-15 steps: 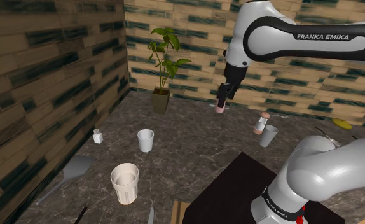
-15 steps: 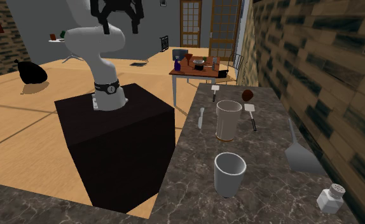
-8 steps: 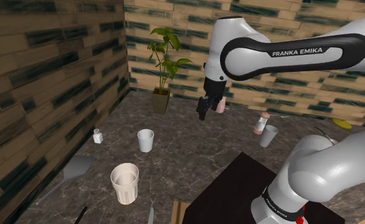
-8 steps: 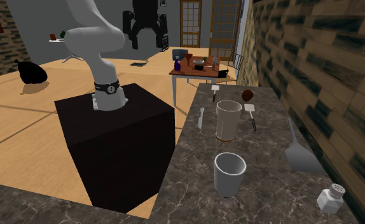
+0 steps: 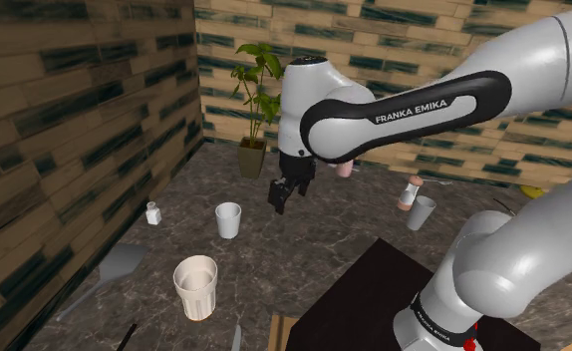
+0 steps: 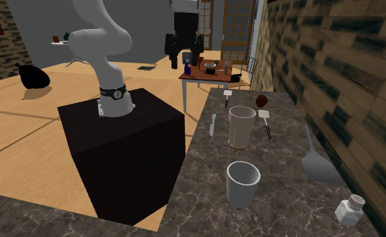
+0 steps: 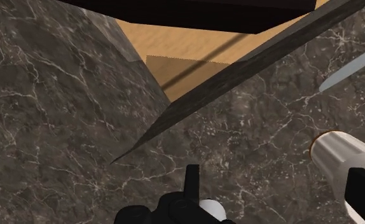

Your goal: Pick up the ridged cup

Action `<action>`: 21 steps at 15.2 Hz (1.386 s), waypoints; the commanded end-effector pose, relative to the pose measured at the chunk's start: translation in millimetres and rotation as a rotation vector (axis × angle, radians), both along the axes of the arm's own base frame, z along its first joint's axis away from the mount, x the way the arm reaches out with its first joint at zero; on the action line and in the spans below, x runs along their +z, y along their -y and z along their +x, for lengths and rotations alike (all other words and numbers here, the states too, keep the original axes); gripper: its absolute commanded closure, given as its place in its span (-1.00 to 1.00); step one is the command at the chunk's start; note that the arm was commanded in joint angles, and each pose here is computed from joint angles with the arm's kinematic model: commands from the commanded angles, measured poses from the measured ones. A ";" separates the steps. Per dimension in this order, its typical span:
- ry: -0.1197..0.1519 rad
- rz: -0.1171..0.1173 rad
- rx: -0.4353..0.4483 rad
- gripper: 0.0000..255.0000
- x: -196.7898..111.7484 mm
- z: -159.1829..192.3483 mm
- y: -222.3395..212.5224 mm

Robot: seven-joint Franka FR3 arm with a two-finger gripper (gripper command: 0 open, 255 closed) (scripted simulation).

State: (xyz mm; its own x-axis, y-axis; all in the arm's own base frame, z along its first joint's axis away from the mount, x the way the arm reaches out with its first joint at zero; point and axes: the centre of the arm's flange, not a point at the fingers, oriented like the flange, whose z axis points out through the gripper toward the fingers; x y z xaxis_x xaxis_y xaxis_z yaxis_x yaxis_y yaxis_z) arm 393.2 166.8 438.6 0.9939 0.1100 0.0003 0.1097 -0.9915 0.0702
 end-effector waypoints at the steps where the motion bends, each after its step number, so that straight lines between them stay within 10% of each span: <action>1: -0.001 -0.002 -0.001 -1.00 -15.4 7.4 -21.1; 21: -0.015 -0.036 -0.006 -1.00 -164.3 84.9 -231.3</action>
